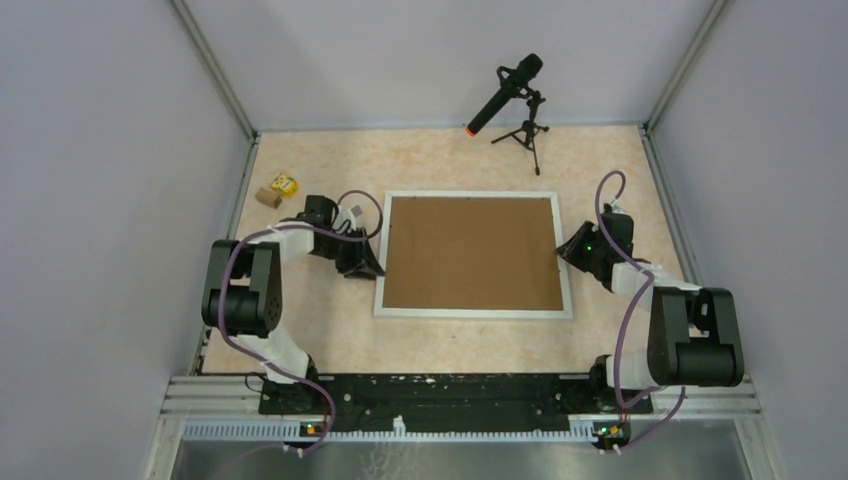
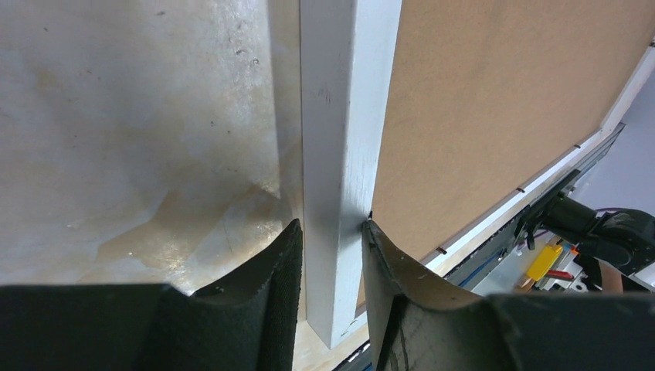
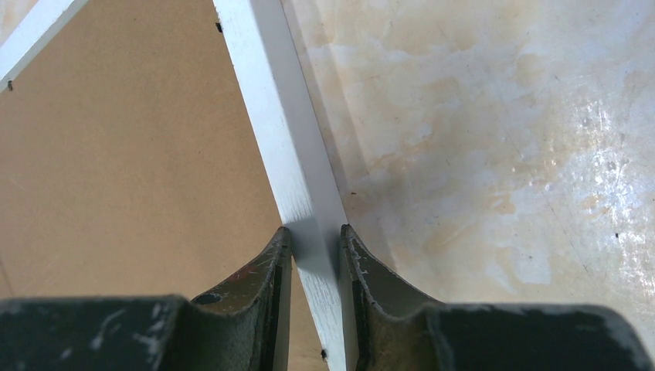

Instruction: Put the photo into the frame

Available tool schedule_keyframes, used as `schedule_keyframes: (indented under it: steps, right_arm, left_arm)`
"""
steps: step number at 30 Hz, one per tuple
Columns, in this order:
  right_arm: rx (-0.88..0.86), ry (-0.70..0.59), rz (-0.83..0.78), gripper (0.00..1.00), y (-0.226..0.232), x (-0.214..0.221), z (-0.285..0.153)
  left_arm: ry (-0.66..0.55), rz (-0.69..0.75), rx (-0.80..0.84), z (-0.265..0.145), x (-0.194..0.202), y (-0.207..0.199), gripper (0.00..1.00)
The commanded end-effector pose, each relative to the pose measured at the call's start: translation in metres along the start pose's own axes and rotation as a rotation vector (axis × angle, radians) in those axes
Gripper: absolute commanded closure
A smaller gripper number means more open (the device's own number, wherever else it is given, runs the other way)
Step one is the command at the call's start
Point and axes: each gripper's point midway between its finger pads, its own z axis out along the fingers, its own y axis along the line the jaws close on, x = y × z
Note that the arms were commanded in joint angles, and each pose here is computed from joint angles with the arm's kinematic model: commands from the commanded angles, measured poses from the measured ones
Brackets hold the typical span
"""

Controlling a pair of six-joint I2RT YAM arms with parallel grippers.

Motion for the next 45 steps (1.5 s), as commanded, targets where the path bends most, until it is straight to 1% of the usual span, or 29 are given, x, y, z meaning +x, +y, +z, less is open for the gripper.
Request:
schedule_keyframes:
  steps: [1,9,12,16,18,21,23,28,32,35,37,38,39,40,41,43,45]
  right_arm:
    - [0.087,0.088,0.006,1.00,-0.026,0.028,0.004]
    - [0.082,0.094,0.004,1.00,-0.025,0.029,0.004]
    - [0.080,0.097,0.003,1.00,-0.025,0.030,0.005]
    - [0.079,0.100,0.002,1.00,-0.025,0.031,0.005]
    - [0.076,0.102,0.002,1.00,-0.025,0.031,0.006]
    - [0.075,0.104,-0.001,1.00,-0.024,0.032,0.006]
    - [0.076,0.104,-0.006,1.00,-0.024,0.032,0.006]
    - [0.072,0.107,-0.015,1.00,-0.020,0.032,0.005]
    - [0.072,0.106,-0.026,1.00,-0.018,0.032,0.005]
    - [0.073,0.105,-0.028,1.00,-0.018,0.032,0.005]
    - [0.072,0.103,-0.029,1.00,-0.017,0.031,0.004]
    - [0.074,0.099,-0.029,1.00,-0.018,0.031,0.004]
    - [0.079,0.096,-0.029,1.00,-0.019,0.030,0.004]
    - [0.080,0.096,-0.029,1.00,-0.019,0.030,0.004]
    - [0.084,0.096,-0.029,1.00,-0.020,0.030,0.004]
    - [0.091,0.086,-0.031,1.00,-0.020,0.027,0.005]
    - [0.105,0.084,-0.034,1.00,-0.021,0.024,0.004]
  left_arm:
    - [-0.044,0.036,-0.060,0.009,-0.019,0.008,0.61]
    - [-0.012,0.045,-0.125,0.015,-0.023,0.019,0.63]
    - [0.006,0.075,-0.172,0.018,-0.026,0.019,0.63]
    - [0.035,0.141,-0.245,0.029,-0.024,0.012,0.56]
    - [0.046,0.158,-0.269,0.035,-0.025,0.009,0.55]
    - [0.066,0.163,-0.311,0.043,-0.022,0.011,0.56]
    - [0.070,0.155,-0.333,0.046,-0.021,0.016,0.58]
    - [0.082,0.193,-0.512,0.049,-0.023,0.031,0.59]
    - [0.113,0.187,-0.607,0.060,-0.022,0.042,0.57]
    - [0.147,0.246,-0.777,0.063,-0.013,0.057,0.55]
    - [0.145,0.303,-0.884,0.059,-0.012,0.059,0.52]
    - [0.130,0.321,-0.922,0.053,-0.017,0.056,0.51]
    - [0.087,0.348,-0.964,0.041,-0.027,0.048,0.47]
    - [0.022,0.374,-0.979,0.026,-0.040,0.034,0.43]
    - [-0.054,0.387,-0.957,0.010,-0.052,0.014,0.39]
    - [-0.181,0.384,-0.817,-0.019,-0.067,-0.036,0.31]
    - [-0.262,0.363,-0.614,-0.043,-0.063,-0.086,0.25]
